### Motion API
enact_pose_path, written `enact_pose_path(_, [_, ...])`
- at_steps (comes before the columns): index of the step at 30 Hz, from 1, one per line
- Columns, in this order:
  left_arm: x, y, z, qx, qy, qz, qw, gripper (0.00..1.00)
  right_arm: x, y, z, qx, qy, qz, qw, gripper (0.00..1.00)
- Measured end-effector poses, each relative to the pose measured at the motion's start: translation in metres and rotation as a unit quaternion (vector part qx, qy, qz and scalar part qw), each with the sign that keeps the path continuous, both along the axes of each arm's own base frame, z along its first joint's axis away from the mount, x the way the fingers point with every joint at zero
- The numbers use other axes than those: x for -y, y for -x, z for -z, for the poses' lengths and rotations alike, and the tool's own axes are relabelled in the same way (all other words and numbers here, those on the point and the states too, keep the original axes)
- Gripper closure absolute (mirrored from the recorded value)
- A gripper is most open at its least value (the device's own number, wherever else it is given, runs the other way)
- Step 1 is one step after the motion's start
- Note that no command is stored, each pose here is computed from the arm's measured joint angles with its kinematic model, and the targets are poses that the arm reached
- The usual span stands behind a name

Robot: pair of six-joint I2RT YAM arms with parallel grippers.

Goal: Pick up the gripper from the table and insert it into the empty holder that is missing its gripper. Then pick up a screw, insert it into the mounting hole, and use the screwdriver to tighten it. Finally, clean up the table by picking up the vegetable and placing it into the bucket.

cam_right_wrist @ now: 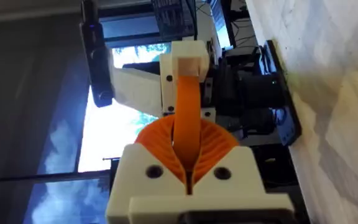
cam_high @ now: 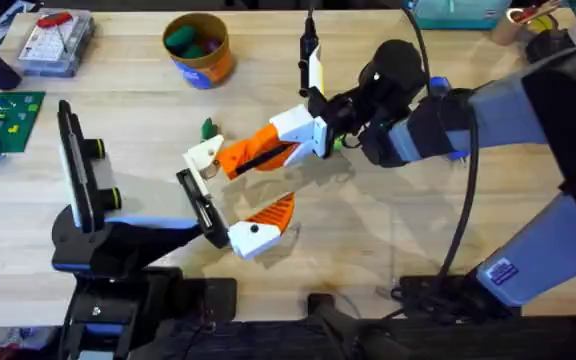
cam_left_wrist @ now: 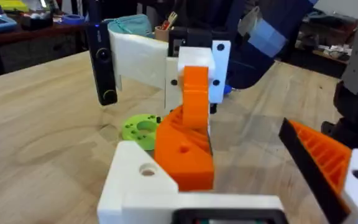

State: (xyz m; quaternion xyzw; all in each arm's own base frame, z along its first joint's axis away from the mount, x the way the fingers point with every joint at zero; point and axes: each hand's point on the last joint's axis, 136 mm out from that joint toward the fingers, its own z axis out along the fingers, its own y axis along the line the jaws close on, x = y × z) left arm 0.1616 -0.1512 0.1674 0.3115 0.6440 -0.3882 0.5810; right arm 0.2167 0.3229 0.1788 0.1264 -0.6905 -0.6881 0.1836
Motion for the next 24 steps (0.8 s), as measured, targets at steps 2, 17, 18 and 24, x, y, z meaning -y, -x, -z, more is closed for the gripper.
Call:
enact_pose_path(2, [0.0,0.0,0.0,0.0,0.0,0.0,1.0,0.014,-0.0001,-0.0003,-0.0001,0.0,0.0,0.001,1.0,0.99])
enact_pose_path(17, [-0.0003,-0.0006,-0.0011,0.004,0.0,-0.002,1.0,0.015,-0.0066,-0.0013,-0.0008,0.016,-0.011,0.013,1.0,0.99])
enact_pose_path(18, [-0.0004,-0.0008,-0.0012,0.004,0.0,-0.003,1.0,0.015,-0.0069,-0.0018,-0.0009,0.017,-0.012,0.015,1.0,0.99])
enact_pose_path(24, [-0.0006,-0.0011,-0.0019,0.006,0.0,-0.004,1.0,0.014,-0.0092,-0.0049,-0.0014,0.025,-0.017,0.026,0.999,0.99])
